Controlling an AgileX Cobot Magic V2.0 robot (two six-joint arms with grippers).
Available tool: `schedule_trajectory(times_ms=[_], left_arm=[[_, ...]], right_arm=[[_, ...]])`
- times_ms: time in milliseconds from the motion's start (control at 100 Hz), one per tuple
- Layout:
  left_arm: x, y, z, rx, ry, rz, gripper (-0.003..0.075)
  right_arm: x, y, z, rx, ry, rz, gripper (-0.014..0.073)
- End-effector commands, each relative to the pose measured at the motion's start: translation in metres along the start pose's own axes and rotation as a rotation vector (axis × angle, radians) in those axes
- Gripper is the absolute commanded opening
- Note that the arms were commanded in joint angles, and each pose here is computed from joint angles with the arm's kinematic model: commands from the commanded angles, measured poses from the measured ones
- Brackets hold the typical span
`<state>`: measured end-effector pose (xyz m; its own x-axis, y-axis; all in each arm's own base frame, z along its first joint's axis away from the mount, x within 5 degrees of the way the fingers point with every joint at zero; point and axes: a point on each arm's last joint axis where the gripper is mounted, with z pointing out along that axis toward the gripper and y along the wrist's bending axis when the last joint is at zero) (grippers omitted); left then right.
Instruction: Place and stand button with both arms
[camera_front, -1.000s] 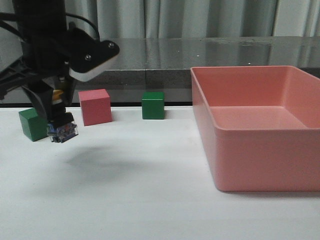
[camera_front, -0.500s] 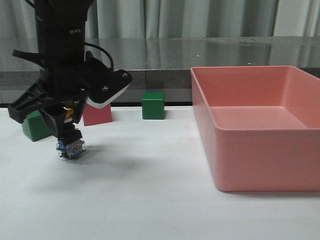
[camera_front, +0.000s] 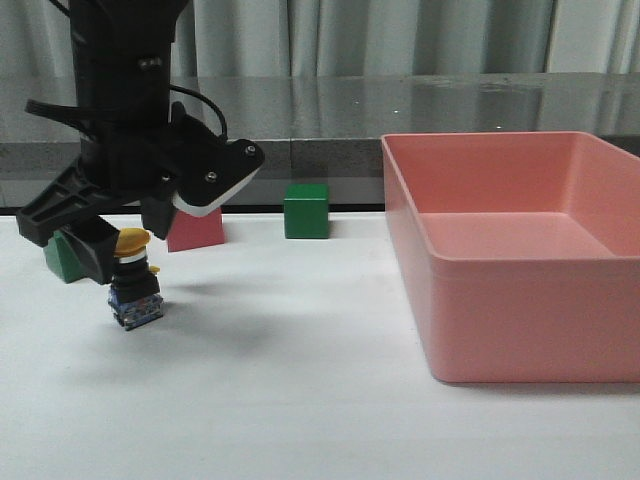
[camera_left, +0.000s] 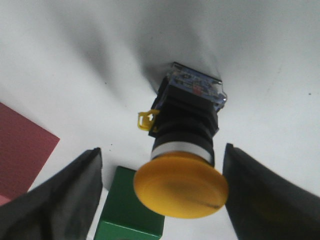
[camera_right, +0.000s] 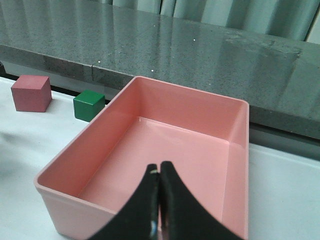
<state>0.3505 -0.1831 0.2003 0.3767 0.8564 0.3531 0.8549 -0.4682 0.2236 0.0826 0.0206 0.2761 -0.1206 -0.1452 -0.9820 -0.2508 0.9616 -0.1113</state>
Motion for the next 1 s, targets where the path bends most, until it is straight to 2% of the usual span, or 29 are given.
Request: schedule_trajectory(times_ms=[0, 260, 370, 490, 640, 670, 740, 800, 900, 990], left_arm=[[0.008, 0.004, -0.024, -0.054, 0.021, -0.018, 0.0516], [0.028, -0.006, -0.037, 0.010, 0.097, -0.038, 0.0512], [0.052, -0.010, -0.052, -0.014, 0.120, -0.161, 0.0476], [0.086, -0.018, -0.068, -0.059, 0.140, -0.372, 0.0324], [0.128, -0.034, -0.090, -0.120, 0.137, -0.705, -0.0023], [0.137, -0.037, -0.093, -0.135, 0.130, -0.779, -0.0018], [0.154, -0.044, -0.103, -0.192, 0.083, -0.970, -0.0020], [0.163, -0.049, -0.112, -0.233, -0.009, -1.091, -0.0020], [0.171, -0.056, -0.136, -0.315, -0.210, -1.238, -0.0020], [0.172, -0.064, -0.156, -0.427, -0.360, -1.316, -0.0020]], right_arm=[[-0.014, -0.004, -0.002, 0.040, -0.079, 0.016, -0.0061], [-0.014, -0.004, -0.002, 0.040, -0.079, 0.016, -0.0061], [-0.014, -0.004, -0.002, 0.040, -0.079, 0.016, -0.0061], [-0.014, -0.004, -0.002, 0.040, -0.079, 0.016, -0.0061], [-0.014, -0.004, -0.002, 0.040, -0.079, 0.016, -0.0061], [-0.014, -0.004, -0.002, 0.040, -0.079, 0.016, -0.0061], [-0.014, -0.004, -0.002, 0.040, -0.079, 0.016, -0.0061], [-0.014, -0.004, -0.002, 0.040, -0.079, 0.016, -0.0061], [-0.014, -0.004, -0.002, 0.040, -0.079, 0.016, -0.0061], [-0.014, -0.004, -0.002, 0.040, -0.079, 0.016, -0.0061]])
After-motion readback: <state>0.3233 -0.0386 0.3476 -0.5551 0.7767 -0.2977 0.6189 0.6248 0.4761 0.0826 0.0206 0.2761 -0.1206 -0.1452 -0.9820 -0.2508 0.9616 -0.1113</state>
